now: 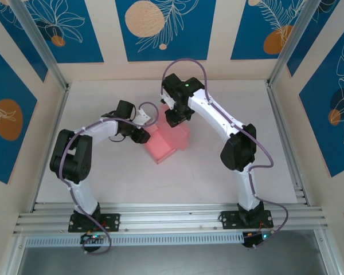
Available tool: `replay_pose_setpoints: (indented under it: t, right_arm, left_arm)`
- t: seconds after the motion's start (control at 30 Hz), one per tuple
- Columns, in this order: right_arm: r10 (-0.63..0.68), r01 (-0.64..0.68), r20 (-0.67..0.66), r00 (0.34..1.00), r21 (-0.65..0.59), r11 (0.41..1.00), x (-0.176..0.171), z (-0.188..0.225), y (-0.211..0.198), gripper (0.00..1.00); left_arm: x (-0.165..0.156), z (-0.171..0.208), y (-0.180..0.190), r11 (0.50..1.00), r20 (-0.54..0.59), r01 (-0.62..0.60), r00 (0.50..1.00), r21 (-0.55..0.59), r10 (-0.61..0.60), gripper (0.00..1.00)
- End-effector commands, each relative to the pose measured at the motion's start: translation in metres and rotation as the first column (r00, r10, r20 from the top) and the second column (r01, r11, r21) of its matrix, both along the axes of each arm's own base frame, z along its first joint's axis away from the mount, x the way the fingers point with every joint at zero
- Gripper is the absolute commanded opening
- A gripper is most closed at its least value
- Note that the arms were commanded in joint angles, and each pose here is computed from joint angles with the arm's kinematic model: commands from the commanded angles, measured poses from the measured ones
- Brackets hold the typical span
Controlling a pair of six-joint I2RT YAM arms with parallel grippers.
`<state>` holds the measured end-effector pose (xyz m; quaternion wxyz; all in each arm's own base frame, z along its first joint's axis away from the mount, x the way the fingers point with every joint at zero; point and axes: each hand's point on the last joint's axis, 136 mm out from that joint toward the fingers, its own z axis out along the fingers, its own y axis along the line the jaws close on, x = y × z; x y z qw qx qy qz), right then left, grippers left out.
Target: Fold the paper box
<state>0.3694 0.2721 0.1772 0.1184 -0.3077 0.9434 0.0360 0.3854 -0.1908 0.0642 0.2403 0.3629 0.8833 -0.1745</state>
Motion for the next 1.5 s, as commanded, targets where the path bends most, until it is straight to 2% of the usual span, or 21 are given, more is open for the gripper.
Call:
replay_pose_setpoints:
  t: [0.0, 0.1, 0.17, 0.2, 0.27, 0.33, 0.43, 0.53, 0.6, 0.67, 0.73, 0.9, 1.0, 1.3, 1.47]
  right_arm:
    - [-0.020, 0.019, 0.024, 1.000, 0.026, 0.999, -0.001, 0.019, 0.004, 0.59]
    - [-0.079, 0.076, 0.079, 0.994, 0.042, 0.996, 0.002, 0.041, -0.001, 0.72]
    - [-0.132, 0.125, 0.118, 0.984, 0.066, 0.990, 0.001, 0.060, -0.007, 0.76]
    - [-0.182, 0.171, 0.147, 0.972, 0.081, 0.982, 0.002, 0.071, -0.014, 0.80]
    - [-0.297, 0.279, 0.182, 0.937, 0.118, 0.953, -0.001, 0.088, -0.028, 0.82]
    - [-0.436, 0.401, 0.198, 0.878, 0.194, 0.895, -0.014, 0.100, -0.046, 0.84]
    - [-0.592, 0.531, 0.132, 0.795, 0.319, 0.785, -0.044, 0.089, -0.061, 0.86]
    - [-0.701, 0.646, -0.036, 0.713, 0.423, 0.635, -0.080, 0.050, -0.066, 0.87]
    - [-0.732, 0.713, -0.155, 0.663, 0.427, 0.556, -0.102, 0.017, -0.064, 0.87]
    - [-0.737, 0.752, -0.230, 0.636, 0.400, 0.524, -0.112, -0.007, -0.057, 0.87]
    - [-0.730, 0.766, -0.265, 0.630, 0.365, 0.529, -0.114, -0.021, -0.047, 0.88]
    - [-0.719, 0.772, -0.280, 0.636, 0.240, 0.589, -0.104, -0.054, -0.020, 0.90]
    - [-0.734, 0.777, -0.255, 0.629, 0.194, 0.598, -0.093, -0.069, -0.017, 0.90]
    - [-0.731, 0.721, -0.064, 0.679, 0.246, 0.648, -0.040, -0.056, -0.050, 0.92]
    - [-0.726, 0.711, -0.102, 0.680, 0.332, 0.619, -0.019, -0.069, -0.073, 0.92]
  left_arm:
    - [0.006, 0.023, -0.003, 0.999, 0.068, -0.021, 0.997, -0.037, 0.024, 0.49]
    - [0.006, 0.026, -0.006, 0.998, 0.061, -0.025, 0.998, -0.059, 0.028, 0.49]
    - [0.006, 0.023, -0.007, 0.997, 0.050, -0.031, 0.998, -0.064, 0.035, 0.49]
    - [0.006, 0.021, -0.007, 0.998, 0.038, -0.033, 0.999, -0.057, 0.036, 0.48]
    - [0.007, 0.019, -0.006, 0.998, 0.026, -0.040, 0.999, -0.053, 0.041, 0.47]
    - [0.007, 0.018, -0.005, 0.997, 0.014, -0.059, 0.998, -0.047, 0.060, 0.46]
    - [0.004, 0.013, -0.003, 0.994, -0.025, -0.102, 0.995, -0.049, 0.101, 0.45]
    - [-0.002, 0.008, -0.001, 0.990, -0.058, -0.135, 0.989, -0.032, 0.133, 0.45]
    - [-0.006, 0.010, -0.004, 0.989, -0.061, -0.145, 0.988, -0.041, 0.142, 0.45]
    - [-0.008, 0.015, -0.007, 0.985, -0.072, -0.156, 0.986, -0.073, 0.150, 0.45]
    - [-0.009, 0.020, -0.011, 0.983, -0.076, -0.160, 0.985, -0.094, 0.154, 0.46]
    - [-0.006, 0.022, -0.013, 0.974, -0.092, -0.199, 0.978, -0.109, 0.190, 0.47]
    - [-0.005, 0.025, -0.016, 0.969, -0.098, -0.210, 0.975, -0.132, 0.198, 0.47]
    - [-0.005, 0.020, -0.019, 0.966, -0.106, -0.217, 0.973, -0.144, 0.203, 0.47]
    - [-0.007, 0.015, -0.018, 0.967, -0.112, -0.217, 0.973, -0.136, 0.202, 0.47]
